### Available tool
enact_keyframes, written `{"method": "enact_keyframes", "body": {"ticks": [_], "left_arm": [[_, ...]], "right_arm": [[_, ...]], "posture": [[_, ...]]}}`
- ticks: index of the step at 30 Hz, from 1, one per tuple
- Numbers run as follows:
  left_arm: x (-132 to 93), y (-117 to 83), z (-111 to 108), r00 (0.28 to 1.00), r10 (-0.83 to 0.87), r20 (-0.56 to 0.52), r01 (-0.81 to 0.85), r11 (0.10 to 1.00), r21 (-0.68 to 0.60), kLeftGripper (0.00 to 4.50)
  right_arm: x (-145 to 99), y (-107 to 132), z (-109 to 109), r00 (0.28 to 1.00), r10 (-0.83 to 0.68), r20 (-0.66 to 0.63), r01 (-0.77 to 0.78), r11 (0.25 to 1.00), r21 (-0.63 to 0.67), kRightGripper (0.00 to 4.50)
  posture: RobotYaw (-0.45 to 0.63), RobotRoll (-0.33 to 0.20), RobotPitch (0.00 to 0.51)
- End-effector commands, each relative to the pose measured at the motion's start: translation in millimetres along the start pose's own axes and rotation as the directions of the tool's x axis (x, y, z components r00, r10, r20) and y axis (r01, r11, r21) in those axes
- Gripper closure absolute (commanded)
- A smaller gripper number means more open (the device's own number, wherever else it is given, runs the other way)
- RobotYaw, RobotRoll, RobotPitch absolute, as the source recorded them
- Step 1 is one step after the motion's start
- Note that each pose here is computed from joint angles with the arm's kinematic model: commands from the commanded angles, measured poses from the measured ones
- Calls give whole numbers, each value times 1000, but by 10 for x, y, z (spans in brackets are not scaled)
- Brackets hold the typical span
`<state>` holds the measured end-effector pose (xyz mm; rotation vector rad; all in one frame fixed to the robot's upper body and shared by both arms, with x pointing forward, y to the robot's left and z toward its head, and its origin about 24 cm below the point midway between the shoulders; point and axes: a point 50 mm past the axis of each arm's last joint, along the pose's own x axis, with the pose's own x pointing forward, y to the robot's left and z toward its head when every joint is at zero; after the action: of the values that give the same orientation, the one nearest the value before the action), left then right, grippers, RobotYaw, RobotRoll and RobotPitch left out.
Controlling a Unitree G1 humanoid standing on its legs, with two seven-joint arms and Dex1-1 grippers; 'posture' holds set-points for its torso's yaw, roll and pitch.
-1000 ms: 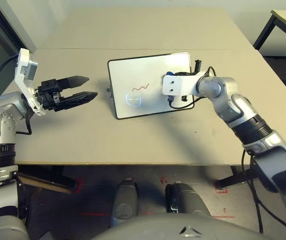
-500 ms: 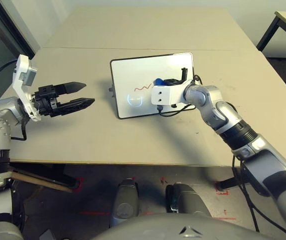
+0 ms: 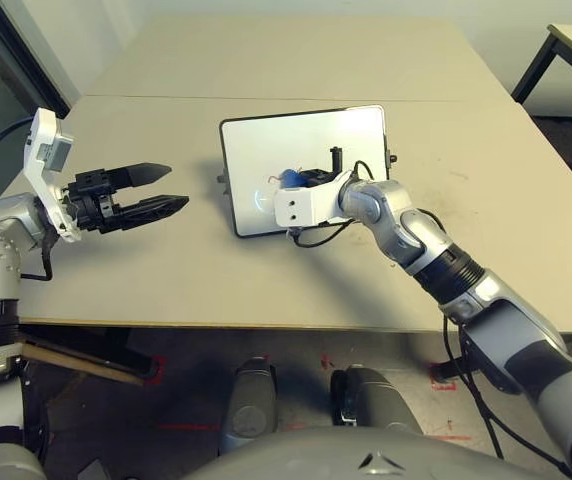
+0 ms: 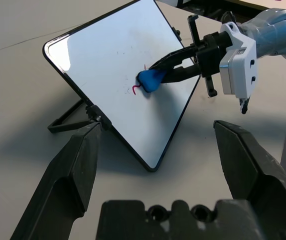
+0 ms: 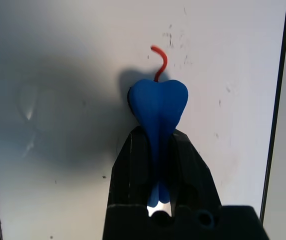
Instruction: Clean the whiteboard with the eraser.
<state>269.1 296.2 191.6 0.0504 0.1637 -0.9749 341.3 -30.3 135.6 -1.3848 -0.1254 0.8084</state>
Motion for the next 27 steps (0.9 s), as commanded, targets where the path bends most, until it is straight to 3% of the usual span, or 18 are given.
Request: {"method": "enact_keyframes", "body": {"ticks": [1,16,22,27], "left_arm": [[-14,-4,53,1000,3,-9,-3,1000,31,0],[88,45,55,1000,-16,-3,17,999,29,0],[121,71,65,1000,-24,-3,24,999,29,0],[123,75,69,1000,-27,-4,28,999,30,0]], "right_arm": [[17,52,-47,999,30,-17,-30,999,-19,4173],[-247,-200,-532,986,-44,-161,30,996,-89,4173],[-252,-182,-545,986,-37,-162,22,995,-95,4173],[-155,-104,-417,992,-25,-125,13,995,-94,4173]], "posture": [[356,0,24],[307,0,51],[293,0,63],[296,0,68]]}}
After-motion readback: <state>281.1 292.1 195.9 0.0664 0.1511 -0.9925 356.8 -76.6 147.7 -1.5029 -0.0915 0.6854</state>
